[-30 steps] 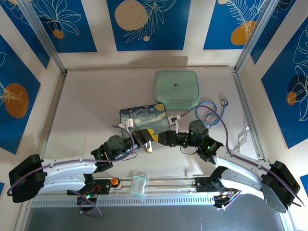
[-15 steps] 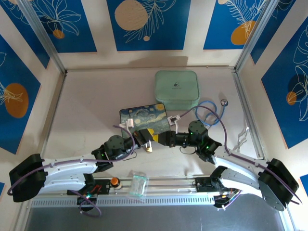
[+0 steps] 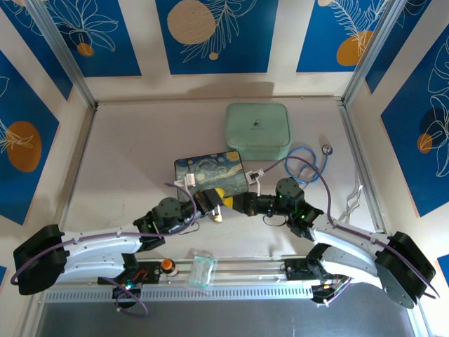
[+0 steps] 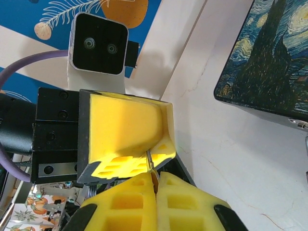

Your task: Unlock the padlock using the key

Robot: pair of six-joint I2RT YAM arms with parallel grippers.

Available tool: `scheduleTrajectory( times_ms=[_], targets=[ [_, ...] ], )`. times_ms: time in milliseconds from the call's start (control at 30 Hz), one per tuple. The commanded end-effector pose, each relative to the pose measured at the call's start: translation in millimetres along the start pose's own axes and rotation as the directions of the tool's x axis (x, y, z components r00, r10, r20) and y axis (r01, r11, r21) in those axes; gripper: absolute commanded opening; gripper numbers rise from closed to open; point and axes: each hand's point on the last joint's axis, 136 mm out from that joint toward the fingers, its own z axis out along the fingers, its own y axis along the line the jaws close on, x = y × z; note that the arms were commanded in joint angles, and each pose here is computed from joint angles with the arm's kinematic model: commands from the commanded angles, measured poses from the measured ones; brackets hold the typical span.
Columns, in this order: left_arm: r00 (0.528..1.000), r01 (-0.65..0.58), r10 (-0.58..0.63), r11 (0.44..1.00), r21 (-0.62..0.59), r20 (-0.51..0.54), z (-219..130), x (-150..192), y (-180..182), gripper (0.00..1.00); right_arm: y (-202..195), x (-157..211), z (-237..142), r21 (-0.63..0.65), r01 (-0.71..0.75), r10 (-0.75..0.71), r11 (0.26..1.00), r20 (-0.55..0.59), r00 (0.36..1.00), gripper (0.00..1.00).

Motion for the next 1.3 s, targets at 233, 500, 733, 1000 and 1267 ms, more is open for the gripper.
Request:
scheduleTrajectory(
  times_ms=[233, 500, 733, 1000, 1267],
  targets=[
    [0.97, -0.23, 0.242, 0.875, -0.425, -0.027, -31.9, -20.7, 55.9, 0.79, -43.3, 10.9, -20.1, 0.202, -0.102, 0.107, 0.974, -0.013, 0.994, 0.0],
    [0.879, -0.465, 0.332, 0.757, -0.459, -0.342, -25.2, 23.9, 103.5, 0.91, -67.0, 25.0, -34.6, 0.332, -0.12, 0.148, 0.935, -0.059, 0.987, 0.0],
    [0.833, -0.552, 0.45, 0.716, -0.426, -0.322, -10.6, 25.3, 132.0, 0.86, -84.8, 31.5, -42.0, 0.387, -0.125, 0.155, 0.914, -0.047, 0.987, 0.0],
    [0.813, -0.582, 0.459, 0.667, -0.466, -0.358, 5.2, 31.9, 158.8, 0.57, -99.5, 38.0, -45.4, 0.418, -0.14, 0.169, 0.898, -0.031, 0.985, 0.0],
    [0.831, -0.549, 0.389, 0.69, -0.472, -0.397, 16.0, 56.7, 174.2, 0.46, -110.9, 44.6, -47.5, 0.44, -0.16, 0.19, 0.884, -0.025, 0.982, 0.0]
  ],
)
